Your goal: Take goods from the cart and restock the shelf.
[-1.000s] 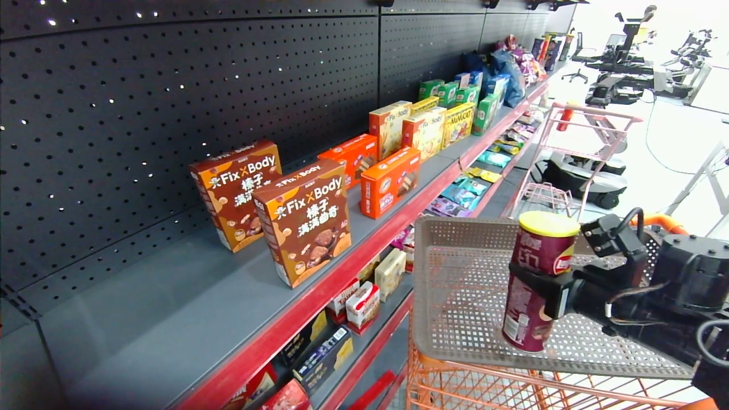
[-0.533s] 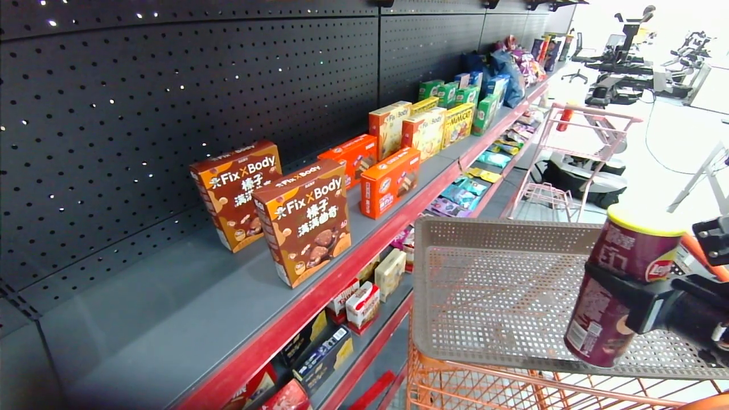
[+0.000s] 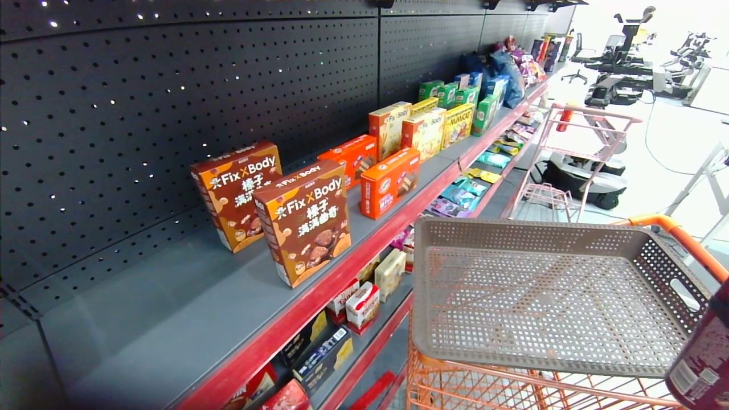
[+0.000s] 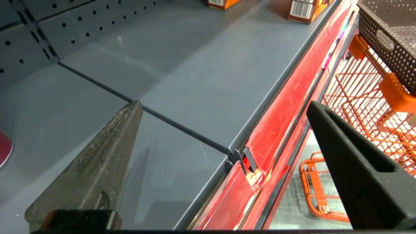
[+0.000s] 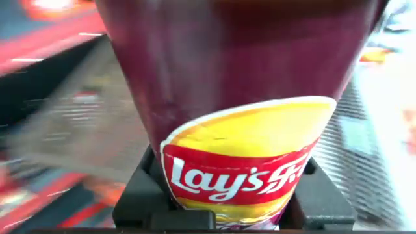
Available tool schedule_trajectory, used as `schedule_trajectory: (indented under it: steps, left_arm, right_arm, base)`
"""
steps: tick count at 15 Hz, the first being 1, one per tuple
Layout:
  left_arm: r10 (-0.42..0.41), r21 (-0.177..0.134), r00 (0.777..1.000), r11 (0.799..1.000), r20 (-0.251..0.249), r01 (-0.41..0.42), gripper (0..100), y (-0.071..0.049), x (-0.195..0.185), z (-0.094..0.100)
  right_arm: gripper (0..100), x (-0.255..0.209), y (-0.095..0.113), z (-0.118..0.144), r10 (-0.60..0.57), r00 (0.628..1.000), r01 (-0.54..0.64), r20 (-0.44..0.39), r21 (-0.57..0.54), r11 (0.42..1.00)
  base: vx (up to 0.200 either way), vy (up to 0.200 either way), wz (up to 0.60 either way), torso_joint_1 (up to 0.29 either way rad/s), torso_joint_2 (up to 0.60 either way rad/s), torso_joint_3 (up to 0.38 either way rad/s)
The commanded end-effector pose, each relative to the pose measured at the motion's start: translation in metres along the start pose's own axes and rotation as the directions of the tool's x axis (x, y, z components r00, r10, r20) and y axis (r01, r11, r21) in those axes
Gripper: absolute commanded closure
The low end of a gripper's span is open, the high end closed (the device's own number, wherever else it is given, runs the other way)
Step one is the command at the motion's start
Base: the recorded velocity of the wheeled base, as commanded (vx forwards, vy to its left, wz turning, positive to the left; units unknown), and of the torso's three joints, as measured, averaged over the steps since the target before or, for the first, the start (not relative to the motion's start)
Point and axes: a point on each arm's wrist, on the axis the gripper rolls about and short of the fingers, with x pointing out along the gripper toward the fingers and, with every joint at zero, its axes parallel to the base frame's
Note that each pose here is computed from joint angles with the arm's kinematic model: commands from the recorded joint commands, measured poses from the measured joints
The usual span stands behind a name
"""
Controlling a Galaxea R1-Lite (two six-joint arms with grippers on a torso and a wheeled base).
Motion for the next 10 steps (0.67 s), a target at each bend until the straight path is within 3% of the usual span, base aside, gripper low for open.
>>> schedule_trajectory:
  steps: [1, 4, 10]
  left_arm:
    - [0.000, 0.000, 1.000, 1.000, -0.001, 0.000, 0, 0.000, 0.000, 0.000]
    - [0.000, 0.000, 1.000, 1.000, -0.001, 0.000, 0, 0.000, 0.000, 0.000]
    - [0.000, 0.000, 1.000, 1.000, -0.001, 0.000, 0, 0.000, 0.000, 0.000]
  right_arm:
    - [100, -0.028, -0.004, -0.015, -0.147, 0.988, 0.149, 0.048, -0.058, 0.987]
    - [100, -0.032, 0.000, -0.024, -0.128, 0.991, 0.130, 0.039, -0.077, 0.989]
    - [100, -0.032, 0.002, -0.028, -0.126, 0.992, 0.128, 0.024, -0.078, 0.989]
  base:
    - [0.000, 0.000, 0.00, 0.000, 0.00, 0.000]
    - [0.000, 0.000, 0.00, 0.000, 0.00, 0.000]
    - [0.000, 0.000, 0.60, 0.002, 0.00, 0.004]
